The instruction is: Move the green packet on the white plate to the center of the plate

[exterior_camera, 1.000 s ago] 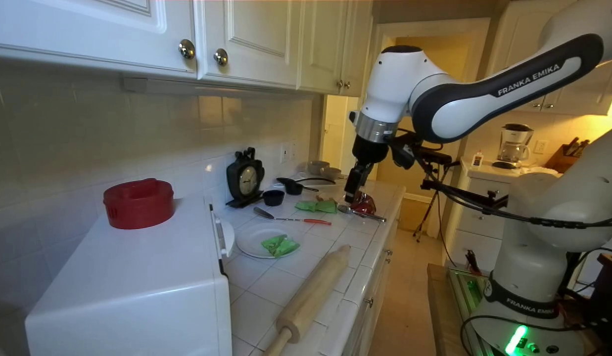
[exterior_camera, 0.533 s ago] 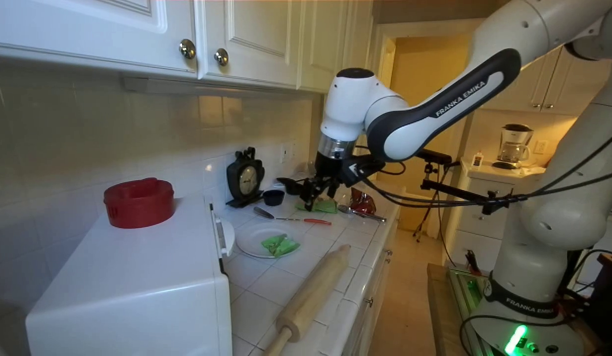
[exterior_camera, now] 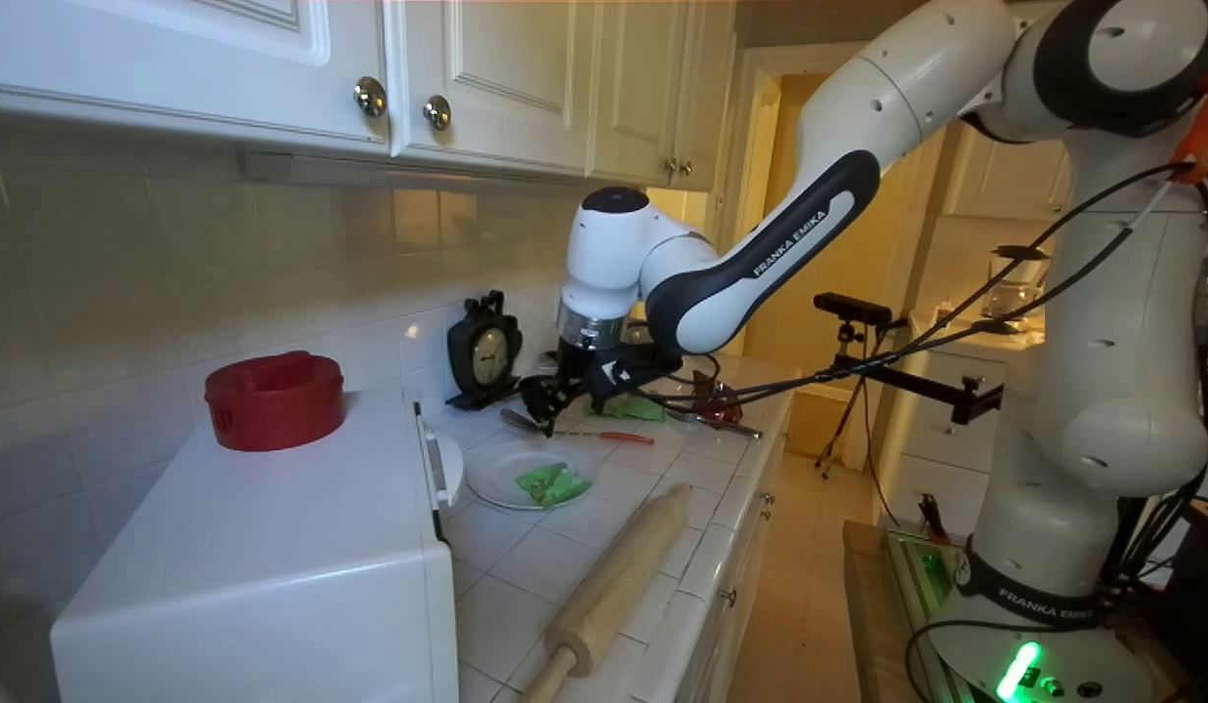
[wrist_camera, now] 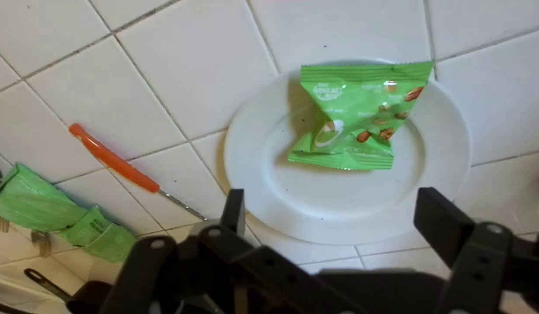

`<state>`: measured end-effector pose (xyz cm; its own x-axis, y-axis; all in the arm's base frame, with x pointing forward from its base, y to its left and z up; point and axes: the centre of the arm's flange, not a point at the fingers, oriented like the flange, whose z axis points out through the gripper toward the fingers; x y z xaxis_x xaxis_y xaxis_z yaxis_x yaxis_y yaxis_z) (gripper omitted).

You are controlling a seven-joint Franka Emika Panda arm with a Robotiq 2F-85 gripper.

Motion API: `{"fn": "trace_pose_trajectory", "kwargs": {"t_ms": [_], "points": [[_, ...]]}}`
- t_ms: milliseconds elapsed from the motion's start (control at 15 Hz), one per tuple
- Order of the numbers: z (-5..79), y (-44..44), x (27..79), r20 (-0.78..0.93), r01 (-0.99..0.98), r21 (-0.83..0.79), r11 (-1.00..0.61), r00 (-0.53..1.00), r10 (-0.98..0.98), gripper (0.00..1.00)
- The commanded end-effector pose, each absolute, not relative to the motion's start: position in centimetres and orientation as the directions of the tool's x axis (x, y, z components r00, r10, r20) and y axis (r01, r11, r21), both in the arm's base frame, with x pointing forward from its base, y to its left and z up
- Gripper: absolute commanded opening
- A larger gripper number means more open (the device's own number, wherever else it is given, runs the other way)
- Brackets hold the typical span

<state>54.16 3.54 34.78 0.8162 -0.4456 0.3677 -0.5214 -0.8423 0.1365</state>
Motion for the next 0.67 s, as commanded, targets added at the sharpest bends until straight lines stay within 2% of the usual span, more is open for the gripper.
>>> {"fn": "trace_pose_trajectory", "kwargs": {"t_ms": [0,467,600], "points": [[31.8,3.8,57.3,0.381,-0.504,0.122,-0.855,0.819,-0.429,1.00],[29.1,3.5,58.4,0.307,-0.535,0.125,-0.835,0.821,-0.480,0.99],[28.8,3.4,58.4,0.300,-0.554,0.138,-0.821,0.814,-0.498,0.82]]}}
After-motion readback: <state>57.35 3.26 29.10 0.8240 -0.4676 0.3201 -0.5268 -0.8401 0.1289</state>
